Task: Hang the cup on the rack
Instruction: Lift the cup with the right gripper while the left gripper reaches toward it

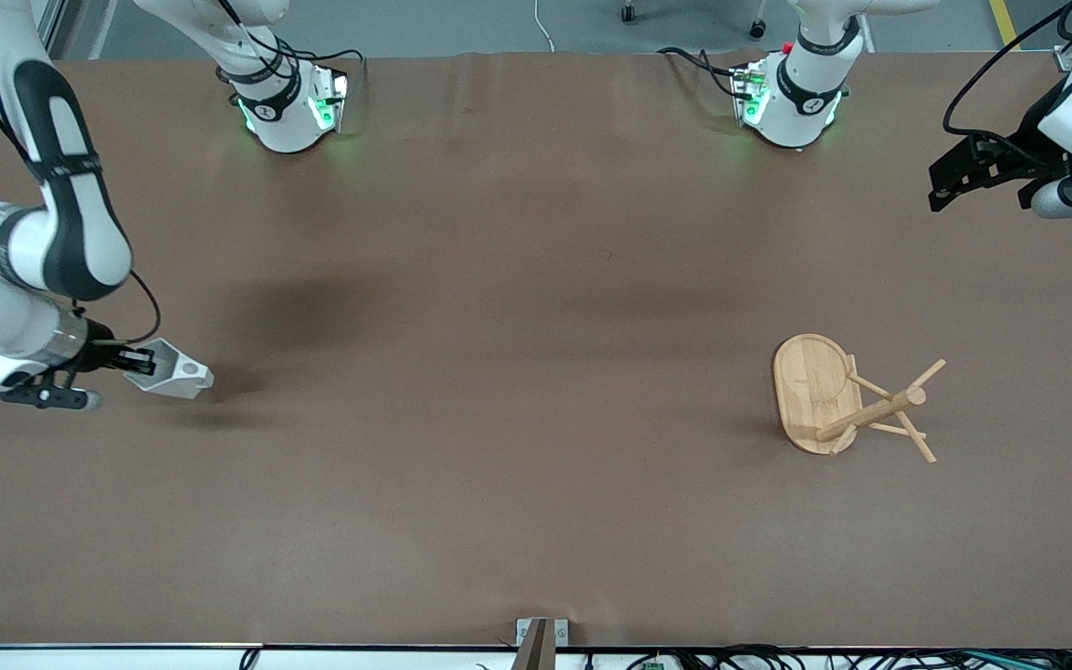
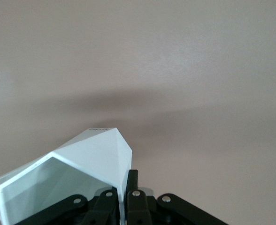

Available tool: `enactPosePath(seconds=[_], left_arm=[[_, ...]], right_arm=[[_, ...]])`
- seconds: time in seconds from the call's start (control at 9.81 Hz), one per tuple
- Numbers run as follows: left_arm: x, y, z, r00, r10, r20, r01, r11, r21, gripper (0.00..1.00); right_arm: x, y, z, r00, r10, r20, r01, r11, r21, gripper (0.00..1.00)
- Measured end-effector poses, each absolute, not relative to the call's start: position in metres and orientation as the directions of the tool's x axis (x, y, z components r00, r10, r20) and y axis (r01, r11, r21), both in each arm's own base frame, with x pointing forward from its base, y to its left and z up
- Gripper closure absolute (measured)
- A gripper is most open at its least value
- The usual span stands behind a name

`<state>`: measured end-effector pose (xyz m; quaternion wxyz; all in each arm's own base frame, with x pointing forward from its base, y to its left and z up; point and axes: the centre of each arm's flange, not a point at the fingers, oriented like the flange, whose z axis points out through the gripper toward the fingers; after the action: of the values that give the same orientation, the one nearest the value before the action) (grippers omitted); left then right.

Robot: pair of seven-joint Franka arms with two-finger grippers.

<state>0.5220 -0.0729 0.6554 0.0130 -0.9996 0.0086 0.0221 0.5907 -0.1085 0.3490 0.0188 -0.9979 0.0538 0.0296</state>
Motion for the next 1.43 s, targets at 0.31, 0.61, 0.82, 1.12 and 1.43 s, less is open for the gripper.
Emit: enactPosePath(seconds=[0.31,0.61,0.82,1.12,1.43], left_arm=[[0.524,-0.151,0.645,0.984,-0.167,-0.054,-0.165,-0.985,0.045,0.0],[0.498,-0.286,0.654,0.918,-0.392,0.06,-0.396,-0.914,0.092,0.0],[0.459,-0.369,0.649,0.835,-0.538,0.116,-0.549,-0.829,0.107,0.0],[0.411,-0.471,0.624,0.613,-0.765,0.197,-0.79,-0.604,0.11,0.0],[0.424,-0.501,0.605,0.434,-0.868,0.241,-0.901,-0.425,0.091,0.0]], right_arm=[[0.59,-0.056,0.43,0.984,-0.108,-0.141,-0.143,-0.951,-0.274,0.96],[0.585,0.019,0.435,0.97,-0.049,-0.238,-0.181,-0.798,-0.574,0.96],[0.582,0.084,0.434,0.966,0.018,-0.257,-0.166,-0.719,-0.675,0.96],[0.562,0.15,0.422,0.946,0.126,-0.298,-0.171,-0.585,-0.792,0.96],[0.545,0.161,0.412,0.946,0.214,-0.244,-0.129,-0.442,-0.888,0.96]])
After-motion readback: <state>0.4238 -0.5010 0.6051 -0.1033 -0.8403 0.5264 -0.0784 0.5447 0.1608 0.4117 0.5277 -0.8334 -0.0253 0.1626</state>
